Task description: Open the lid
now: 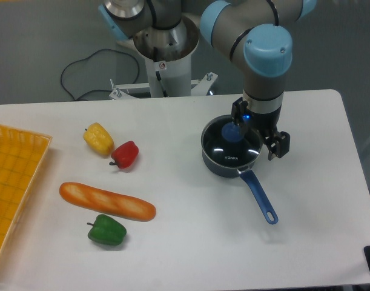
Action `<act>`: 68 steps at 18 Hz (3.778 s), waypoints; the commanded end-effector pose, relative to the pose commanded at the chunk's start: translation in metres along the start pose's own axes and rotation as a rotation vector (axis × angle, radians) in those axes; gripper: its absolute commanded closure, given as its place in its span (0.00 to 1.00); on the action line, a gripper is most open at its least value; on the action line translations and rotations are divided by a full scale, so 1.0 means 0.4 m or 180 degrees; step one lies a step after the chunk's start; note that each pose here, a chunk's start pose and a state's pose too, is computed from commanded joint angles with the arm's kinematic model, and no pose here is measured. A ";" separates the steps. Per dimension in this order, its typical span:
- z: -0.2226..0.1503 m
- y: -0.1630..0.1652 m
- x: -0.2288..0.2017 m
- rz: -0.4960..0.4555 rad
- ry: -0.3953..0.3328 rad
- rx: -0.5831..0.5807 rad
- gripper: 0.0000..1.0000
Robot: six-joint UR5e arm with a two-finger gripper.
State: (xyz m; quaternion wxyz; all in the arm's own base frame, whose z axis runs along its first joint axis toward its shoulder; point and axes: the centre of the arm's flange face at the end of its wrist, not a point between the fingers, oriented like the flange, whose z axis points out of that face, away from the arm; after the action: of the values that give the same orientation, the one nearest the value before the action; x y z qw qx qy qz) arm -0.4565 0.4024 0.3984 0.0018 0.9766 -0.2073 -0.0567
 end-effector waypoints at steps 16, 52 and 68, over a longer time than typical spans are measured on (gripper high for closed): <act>0.060 0.021 0.040 -0.0034 0.0128 -0.0005 0.00; 0.094 0.056 0.066 -0.0117 0.0252 -0.0021 0.00; 0.122 0.164 0.103 -0.1006 0.0390 -0.0058 0.00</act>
State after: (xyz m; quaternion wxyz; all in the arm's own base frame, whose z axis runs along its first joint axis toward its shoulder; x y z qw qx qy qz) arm -0.4511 0.3265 0.3470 0.0143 0.9986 -0.0502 0.0014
